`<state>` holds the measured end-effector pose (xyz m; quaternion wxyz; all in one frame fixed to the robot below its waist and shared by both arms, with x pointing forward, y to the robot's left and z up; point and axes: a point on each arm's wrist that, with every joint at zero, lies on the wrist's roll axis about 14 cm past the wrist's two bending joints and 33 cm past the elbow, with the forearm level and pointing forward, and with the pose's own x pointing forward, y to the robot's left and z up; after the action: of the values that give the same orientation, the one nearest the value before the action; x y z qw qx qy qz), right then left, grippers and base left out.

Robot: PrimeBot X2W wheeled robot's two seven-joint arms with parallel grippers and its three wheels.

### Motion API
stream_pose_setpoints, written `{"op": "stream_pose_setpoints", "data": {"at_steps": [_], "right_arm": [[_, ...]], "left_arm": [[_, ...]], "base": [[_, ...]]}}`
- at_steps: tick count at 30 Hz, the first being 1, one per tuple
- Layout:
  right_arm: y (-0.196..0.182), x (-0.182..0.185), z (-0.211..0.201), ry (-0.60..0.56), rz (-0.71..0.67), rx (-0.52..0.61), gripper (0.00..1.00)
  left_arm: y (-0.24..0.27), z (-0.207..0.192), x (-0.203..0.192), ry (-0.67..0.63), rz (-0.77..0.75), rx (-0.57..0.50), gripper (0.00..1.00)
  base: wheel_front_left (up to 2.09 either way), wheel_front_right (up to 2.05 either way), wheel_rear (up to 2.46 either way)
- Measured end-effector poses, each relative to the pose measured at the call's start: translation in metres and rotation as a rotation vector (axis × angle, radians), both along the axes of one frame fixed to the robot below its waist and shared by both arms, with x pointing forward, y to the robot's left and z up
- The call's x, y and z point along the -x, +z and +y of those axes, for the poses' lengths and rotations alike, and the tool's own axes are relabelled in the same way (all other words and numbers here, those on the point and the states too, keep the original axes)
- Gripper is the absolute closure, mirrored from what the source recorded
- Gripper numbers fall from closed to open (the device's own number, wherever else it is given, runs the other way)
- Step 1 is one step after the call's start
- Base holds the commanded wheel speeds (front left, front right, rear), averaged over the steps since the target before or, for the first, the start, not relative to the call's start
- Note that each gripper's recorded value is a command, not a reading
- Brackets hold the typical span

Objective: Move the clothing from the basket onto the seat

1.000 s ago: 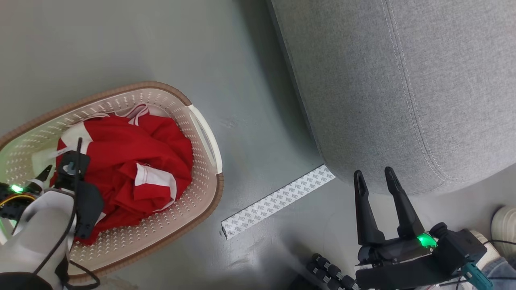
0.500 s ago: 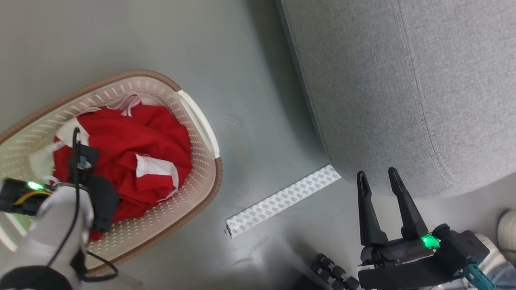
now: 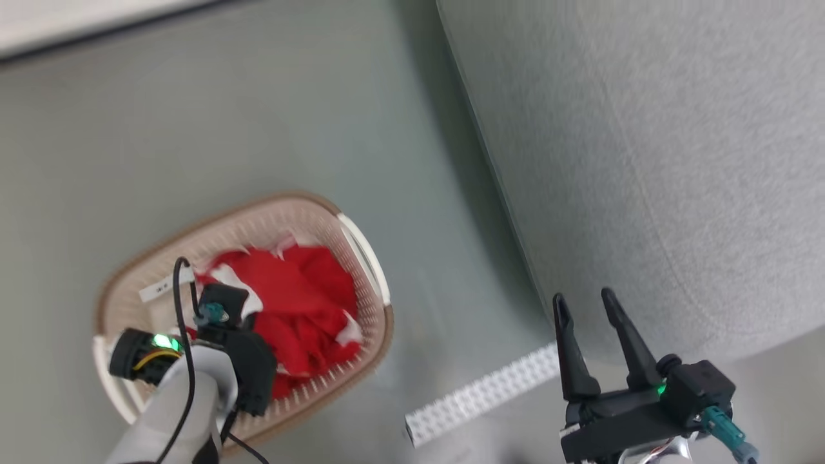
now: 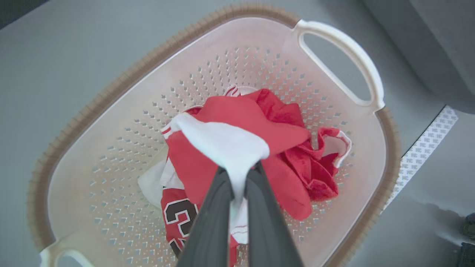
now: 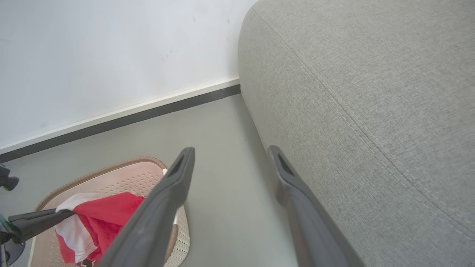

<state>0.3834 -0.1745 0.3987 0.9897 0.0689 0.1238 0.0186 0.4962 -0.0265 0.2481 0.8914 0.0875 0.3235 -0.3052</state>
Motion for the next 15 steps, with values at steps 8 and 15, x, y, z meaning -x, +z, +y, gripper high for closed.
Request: {"op": "stream_pose_setpoints", "data": {"at_steps": [8,15], "right_arm": [[0.021,0.031,0.017,0.044,0.002,-0.011,0.00],[0.055,0.041,0.061,0.193,-0.071,-0.002,0.00]], "left_arm": [[0.105,-0.007,-0.004,-0.028,-0.179,0.117,1.00],[0.237,-0.027,-0.006,-0.058,-0.414,0.254,1.00]], "base": [[0.00,0.00,0.00],[0.00,0.00,0.00]]}}
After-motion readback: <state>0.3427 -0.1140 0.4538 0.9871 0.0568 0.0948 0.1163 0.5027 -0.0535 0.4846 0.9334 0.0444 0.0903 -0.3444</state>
